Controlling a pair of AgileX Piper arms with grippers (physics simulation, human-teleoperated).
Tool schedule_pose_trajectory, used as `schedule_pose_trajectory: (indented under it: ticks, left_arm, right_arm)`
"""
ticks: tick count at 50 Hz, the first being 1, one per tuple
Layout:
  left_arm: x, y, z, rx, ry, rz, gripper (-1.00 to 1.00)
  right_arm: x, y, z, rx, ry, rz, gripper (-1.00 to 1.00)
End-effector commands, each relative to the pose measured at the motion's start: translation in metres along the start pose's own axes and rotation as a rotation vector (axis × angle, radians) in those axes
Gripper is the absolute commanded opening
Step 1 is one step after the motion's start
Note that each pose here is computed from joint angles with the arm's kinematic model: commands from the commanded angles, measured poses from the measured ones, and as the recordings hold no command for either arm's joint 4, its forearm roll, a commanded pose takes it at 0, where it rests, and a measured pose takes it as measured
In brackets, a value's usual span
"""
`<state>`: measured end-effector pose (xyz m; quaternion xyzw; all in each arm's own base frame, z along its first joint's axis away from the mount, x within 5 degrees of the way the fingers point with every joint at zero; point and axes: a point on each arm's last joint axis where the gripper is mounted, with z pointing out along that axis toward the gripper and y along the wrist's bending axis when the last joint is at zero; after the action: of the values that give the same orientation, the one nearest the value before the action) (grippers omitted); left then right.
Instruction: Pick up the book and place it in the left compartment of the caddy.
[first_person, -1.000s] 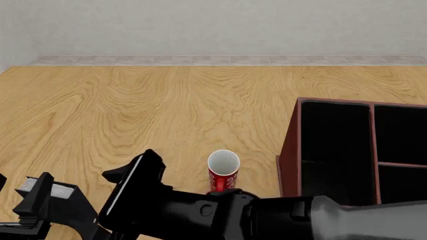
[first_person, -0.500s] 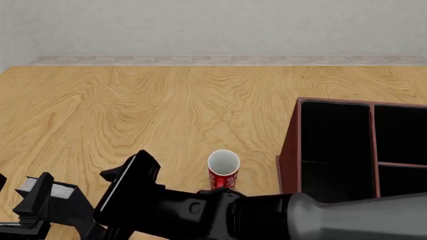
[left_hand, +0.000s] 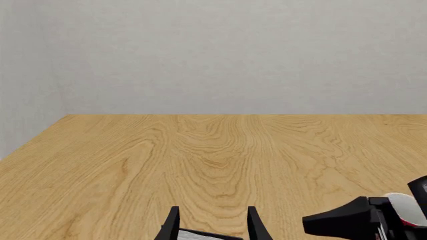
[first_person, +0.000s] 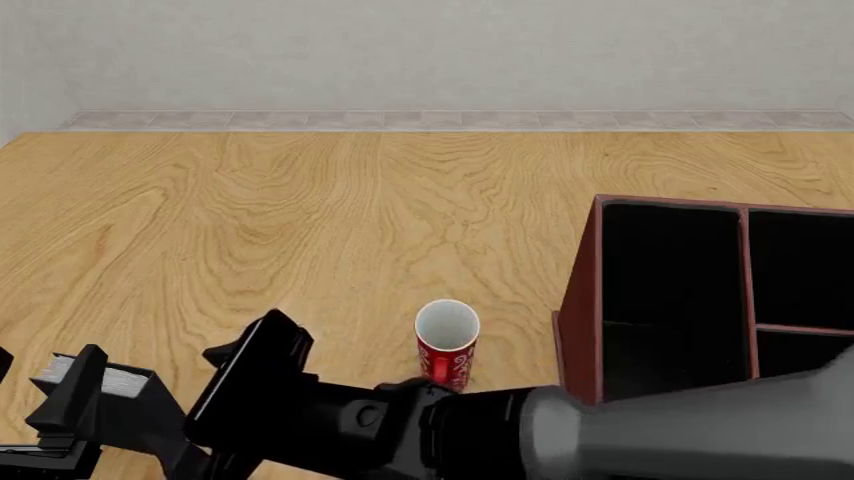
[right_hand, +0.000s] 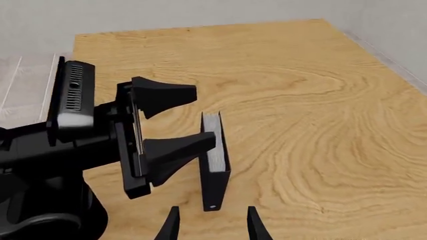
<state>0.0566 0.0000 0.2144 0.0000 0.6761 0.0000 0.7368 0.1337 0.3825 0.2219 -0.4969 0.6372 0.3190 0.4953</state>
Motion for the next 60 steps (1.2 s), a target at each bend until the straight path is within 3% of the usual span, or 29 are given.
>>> schedule_pose_trajectory:
  ticks: [1, 60]
  left_arm:
    - [0.0, 0.0, 0.0, 0.0, 0.0, 0.0, 1.0]
    - [0.0, 0.0, 0.0, 0.0, 0.0, 0.0, 1.0]
  right_arm:
    - [0.008, -0.001, 0.011, 0.003, 0.014, 0.004, 1.0]
    - [0.01, 0.0, 0.049, 0.0, 0.026, -0.006, 1.0]
